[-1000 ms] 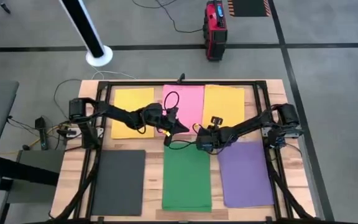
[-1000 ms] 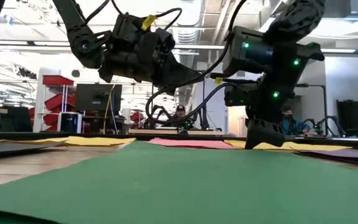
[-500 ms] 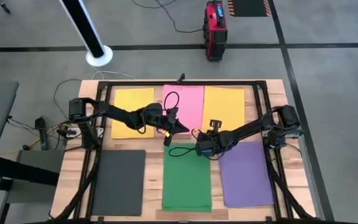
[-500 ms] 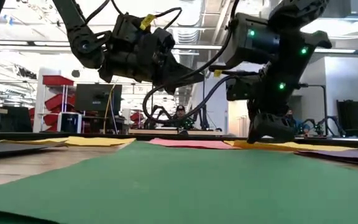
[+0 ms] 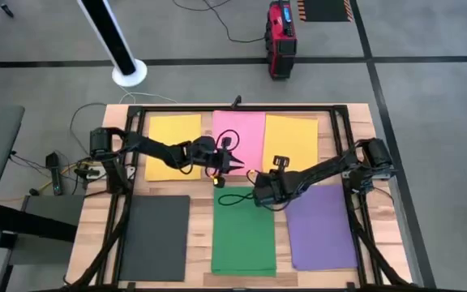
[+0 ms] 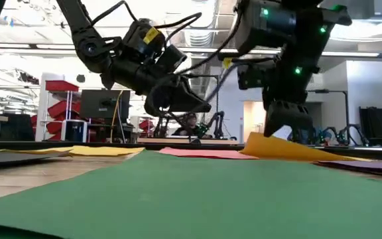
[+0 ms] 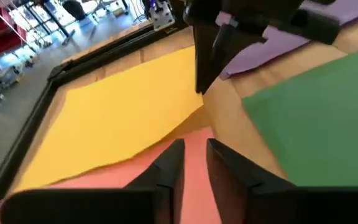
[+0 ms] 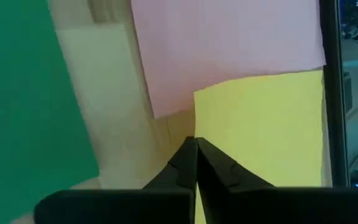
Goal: Organize paper
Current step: Stack the right yellow colored paper on top of the left yellow colored paper
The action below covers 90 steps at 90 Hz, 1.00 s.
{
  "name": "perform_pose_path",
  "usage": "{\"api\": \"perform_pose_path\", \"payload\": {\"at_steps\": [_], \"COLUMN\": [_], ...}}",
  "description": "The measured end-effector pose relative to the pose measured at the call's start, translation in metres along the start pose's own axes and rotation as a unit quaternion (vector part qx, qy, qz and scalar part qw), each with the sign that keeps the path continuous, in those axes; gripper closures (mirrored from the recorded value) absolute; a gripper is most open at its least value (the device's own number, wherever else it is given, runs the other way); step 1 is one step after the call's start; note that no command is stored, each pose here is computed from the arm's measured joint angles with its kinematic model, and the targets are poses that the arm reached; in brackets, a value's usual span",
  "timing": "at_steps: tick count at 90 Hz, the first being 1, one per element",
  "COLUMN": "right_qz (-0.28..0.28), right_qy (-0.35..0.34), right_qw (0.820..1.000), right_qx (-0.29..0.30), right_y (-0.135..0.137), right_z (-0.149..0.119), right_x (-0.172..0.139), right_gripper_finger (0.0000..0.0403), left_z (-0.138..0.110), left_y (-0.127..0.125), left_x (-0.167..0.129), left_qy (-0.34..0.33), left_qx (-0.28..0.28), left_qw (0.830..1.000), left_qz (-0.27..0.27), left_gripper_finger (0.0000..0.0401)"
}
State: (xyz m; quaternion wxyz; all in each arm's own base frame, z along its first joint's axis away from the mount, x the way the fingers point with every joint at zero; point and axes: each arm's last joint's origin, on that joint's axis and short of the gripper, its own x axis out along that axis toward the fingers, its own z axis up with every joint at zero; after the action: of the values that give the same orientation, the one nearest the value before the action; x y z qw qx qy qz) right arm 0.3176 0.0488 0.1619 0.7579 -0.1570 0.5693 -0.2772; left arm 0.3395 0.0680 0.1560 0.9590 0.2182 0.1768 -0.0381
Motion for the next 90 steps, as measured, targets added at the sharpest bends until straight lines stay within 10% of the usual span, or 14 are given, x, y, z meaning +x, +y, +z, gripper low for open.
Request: {"api": "perform_pose_path", "payload": {"at_steps": [42, 90], "right_qz": [0.04, 0.054], "right_qy": [-0.041, -0.091], "right_qw": [0.998, 0.994], "right_qx": [0.027, 0.041], "right_y": [-0.017, -0.026], "right_z": [0.015, 0.026], "right_x": [-0.028, -0.034], "right_gripper_finger": [0.0403, 0.0403], "left_z": [0.018, 0.032], "left_y": [-0.006, 0.004], "left_x": [0.007, 0.014], "left_qy": [0.002, 0.029], "left_qx": [0.104, 0.099], "left_qw": [0.995, 0.995], "left_qz": [0.004, -0.01], "left_gripper_finger": [0.0273, 0.0273]}}
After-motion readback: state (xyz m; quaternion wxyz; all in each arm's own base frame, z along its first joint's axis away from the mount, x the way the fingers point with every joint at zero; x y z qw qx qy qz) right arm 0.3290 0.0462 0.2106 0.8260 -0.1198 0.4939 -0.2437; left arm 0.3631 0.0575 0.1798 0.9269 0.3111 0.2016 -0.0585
